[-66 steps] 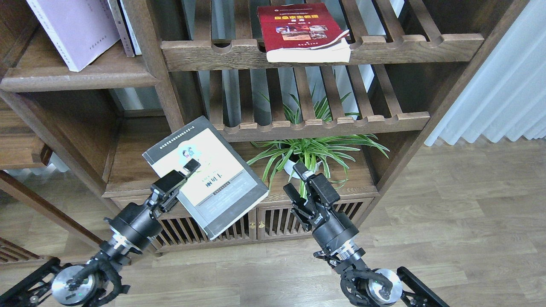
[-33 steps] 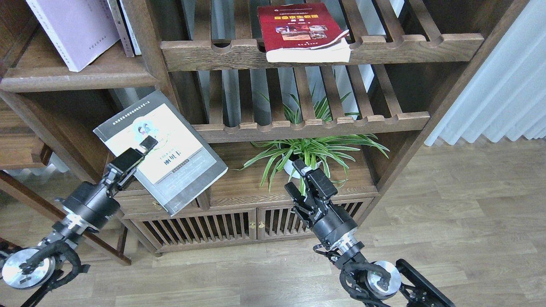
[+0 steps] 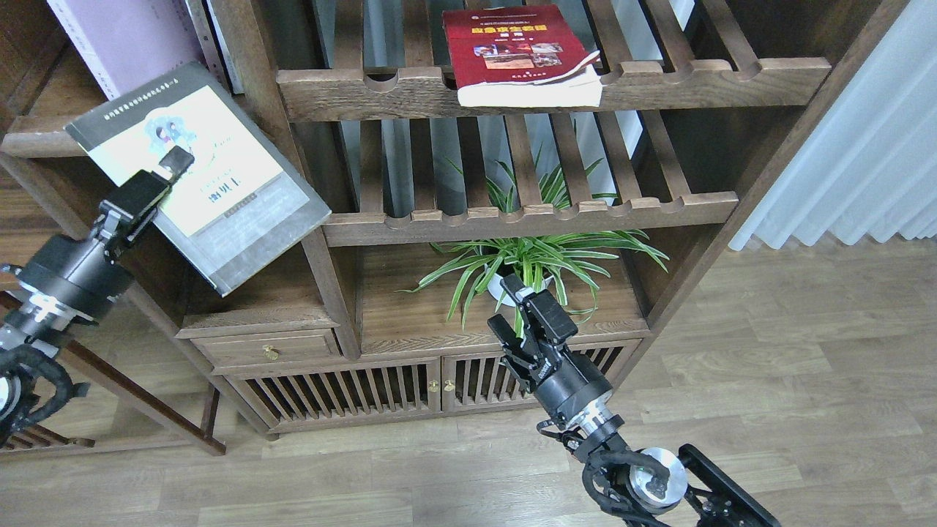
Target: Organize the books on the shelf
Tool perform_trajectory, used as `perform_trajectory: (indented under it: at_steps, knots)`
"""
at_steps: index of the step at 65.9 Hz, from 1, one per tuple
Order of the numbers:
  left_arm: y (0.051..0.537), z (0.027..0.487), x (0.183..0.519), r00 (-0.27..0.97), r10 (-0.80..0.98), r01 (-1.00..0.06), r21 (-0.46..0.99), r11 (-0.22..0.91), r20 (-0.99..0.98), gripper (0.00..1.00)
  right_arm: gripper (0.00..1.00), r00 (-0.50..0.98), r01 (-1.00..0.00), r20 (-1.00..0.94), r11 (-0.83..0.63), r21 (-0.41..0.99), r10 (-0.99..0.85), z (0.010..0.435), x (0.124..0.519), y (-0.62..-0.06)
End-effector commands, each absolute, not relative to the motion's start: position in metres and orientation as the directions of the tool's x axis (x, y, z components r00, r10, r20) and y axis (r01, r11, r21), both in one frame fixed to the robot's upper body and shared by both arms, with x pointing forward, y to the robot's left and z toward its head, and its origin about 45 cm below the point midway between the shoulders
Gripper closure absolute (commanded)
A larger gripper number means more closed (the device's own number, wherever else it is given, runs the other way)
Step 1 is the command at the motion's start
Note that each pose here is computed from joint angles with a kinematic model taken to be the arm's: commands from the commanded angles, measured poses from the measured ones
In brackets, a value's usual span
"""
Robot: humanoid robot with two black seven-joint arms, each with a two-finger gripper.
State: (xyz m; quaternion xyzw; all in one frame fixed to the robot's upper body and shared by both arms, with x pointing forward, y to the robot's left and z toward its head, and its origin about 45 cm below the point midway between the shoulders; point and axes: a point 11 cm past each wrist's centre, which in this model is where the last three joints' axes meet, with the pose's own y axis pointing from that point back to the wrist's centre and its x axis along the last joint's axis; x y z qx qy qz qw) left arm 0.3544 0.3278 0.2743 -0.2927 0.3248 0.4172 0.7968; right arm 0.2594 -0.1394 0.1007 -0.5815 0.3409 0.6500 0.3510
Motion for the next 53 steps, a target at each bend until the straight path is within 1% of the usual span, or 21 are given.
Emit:
perform_trajectory:
  at_steps: [1,9,20,28,29,40,53]
  knots:
    - [0.324,0.303,0.367,0.501,0.468,-0.834,-0.261,0.487,-0.728,1.0,0.03,-0.079,-0.853,-0.995,-0.521,0.036,0.06,0.1,0.259,-0.139]
    - [0.327,0.333,0.377,0.55,0.466,-0.816,-0.329,0.474,-0.693,1.0,0.03,-0.078,-0.853,-0.995,-0.521,0.035,0.061,0.101,0.259,-0.139]
    - [0.337,0.352,0.379,0.571,0.48,-0.811,-0.365,0.458,-0.666,1.0,0.03,-0.079,-0.853,-0.995,-0.521,0.036,0.06,0.1,0.259,-0.139]
    - [0.35,0.359,0.378,0.564,0.521,-0.819,-0.353,0.453,-0.641,1.0,0.03,-0.078,-0.852,-0.995,-0.523,0.035,0.06,0.1,0.258,-0.139]
    - [0.36,0.365,0.377,0.559,0.547,-0.825,-0.349,0.445,-0.624,1.0,0.03,-0.08,-0.851,-0.995,-0.523,0.037,0.06,0.1,0.258,-0.139]
    - [0.385,0.384,0.375,0.545,0.605,-0.838,-0.351,0.419,-0.581,0.99,0.03,-0.08,-0.85,-0.995,-0.525,0.037,0.059,0.1,0.258,-0.138]
    - [0.401,0.386,0.375,0.52,0.632,-0.851,-0.289,0.438,-0.574,0.99,0.02,-0.079,-0.849,-0.995,-0.528,0.036,0.059,0.1,0.258,-0.138]
